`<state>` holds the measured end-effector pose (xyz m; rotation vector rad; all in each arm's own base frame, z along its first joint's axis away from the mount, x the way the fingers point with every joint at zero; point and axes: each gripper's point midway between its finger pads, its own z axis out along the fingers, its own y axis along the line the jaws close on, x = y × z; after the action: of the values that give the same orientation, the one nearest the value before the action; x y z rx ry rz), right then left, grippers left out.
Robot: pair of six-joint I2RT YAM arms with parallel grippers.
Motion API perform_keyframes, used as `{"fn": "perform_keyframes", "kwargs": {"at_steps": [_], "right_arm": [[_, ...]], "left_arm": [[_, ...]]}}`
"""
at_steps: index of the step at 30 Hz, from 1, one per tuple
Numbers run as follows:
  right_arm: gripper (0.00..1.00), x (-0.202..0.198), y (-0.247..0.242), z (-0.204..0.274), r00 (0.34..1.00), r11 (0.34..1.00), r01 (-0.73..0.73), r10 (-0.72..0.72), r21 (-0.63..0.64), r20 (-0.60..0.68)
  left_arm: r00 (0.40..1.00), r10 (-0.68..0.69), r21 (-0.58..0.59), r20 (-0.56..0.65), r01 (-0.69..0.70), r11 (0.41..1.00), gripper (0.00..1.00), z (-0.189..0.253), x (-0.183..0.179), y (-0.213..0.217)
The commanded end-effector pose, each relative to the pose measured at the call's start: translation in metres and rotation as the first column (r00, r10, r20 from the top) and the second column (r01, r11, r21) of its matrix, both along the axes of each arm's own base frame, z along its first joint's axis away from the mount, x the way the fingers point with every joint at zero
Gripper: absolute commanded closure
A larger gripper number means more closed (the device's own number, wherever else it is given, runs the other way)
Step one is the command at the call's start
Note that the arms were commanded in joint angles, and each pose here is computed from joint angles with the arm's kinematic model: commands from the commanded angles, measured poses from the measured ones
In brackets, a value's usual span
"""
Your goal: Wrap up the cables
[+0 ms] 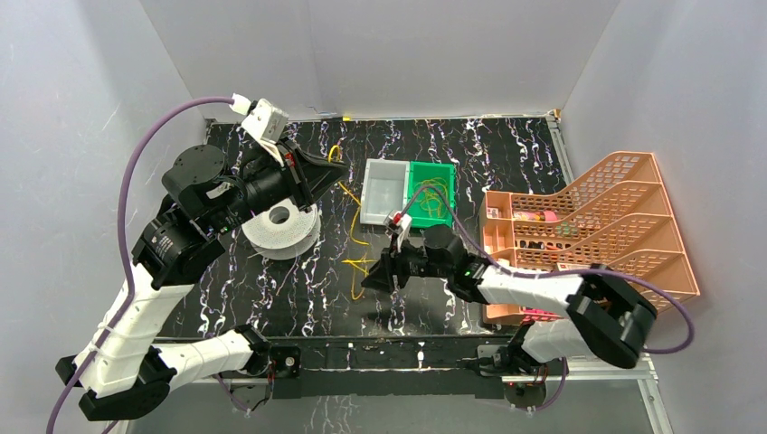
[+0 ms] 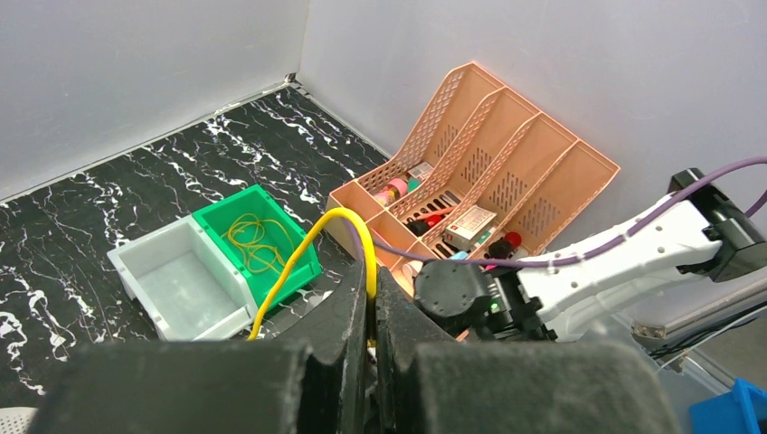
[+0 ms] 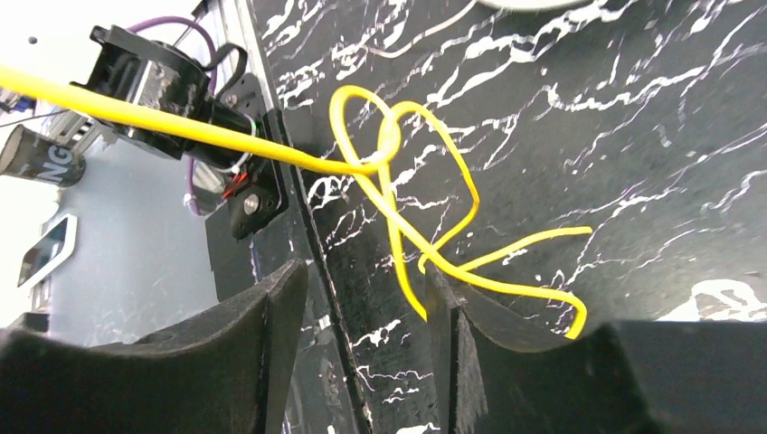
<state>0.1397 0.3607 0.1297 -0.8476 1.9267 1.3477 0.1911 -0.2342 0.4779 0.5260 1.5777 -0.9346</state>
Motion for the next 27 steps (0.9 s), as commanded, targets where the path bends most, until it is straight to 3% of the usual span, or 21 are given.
{"fn": "perform_keyframes", "kwargs": {"at_steps": [1, 7, 12, 17, 27], "right_arm": [[0.41, 0.017, -0.002, 0.052, 0.98, 0.998, 0.049, -0.055, 0.036, 0.191], [0.39, 0.017, -0.013, 0.069, 0.965, 0.998, 0.056, -0.06, 0.023, 0.255], [0.33, 0.02, -0.017, 0.074, 0.944, 0.998, 0.053, -0.055, 0.015, 0.325], [0.26, 0.011, -0.009, 0.071, 0.919, 0.998, -0.058, 0.048, 0.012, 0.39], [0.32, 0.006, 0.011, 0.063, 0.877, 0.982, -0.184, 0.148, 0.035, 0.456]], "left_arm": [[0.998, -0.016, -0.047, 0.055, 0.018, 0.999, 1.0, 0.025, -0.009, 0.005], [0.998, -0.026, -0.05, 0.058, 0.028, 0.998, 1.0, 0.026, -0.009, 0.002], [0.998, -0.031, -0.051, 0.057, 0.034, 0.998, 1.0, 0.026, -0.009, 0.001], [0.998, -0.043, -0.047, 0.055, 0.046, 0.998, 1.0, 0.026, -0.012, 0.001], [0.995, -0.087, -0.041, 0.039, 0.088, 0.995, 1.0, 0.025, -0.018, -0.004]]}}
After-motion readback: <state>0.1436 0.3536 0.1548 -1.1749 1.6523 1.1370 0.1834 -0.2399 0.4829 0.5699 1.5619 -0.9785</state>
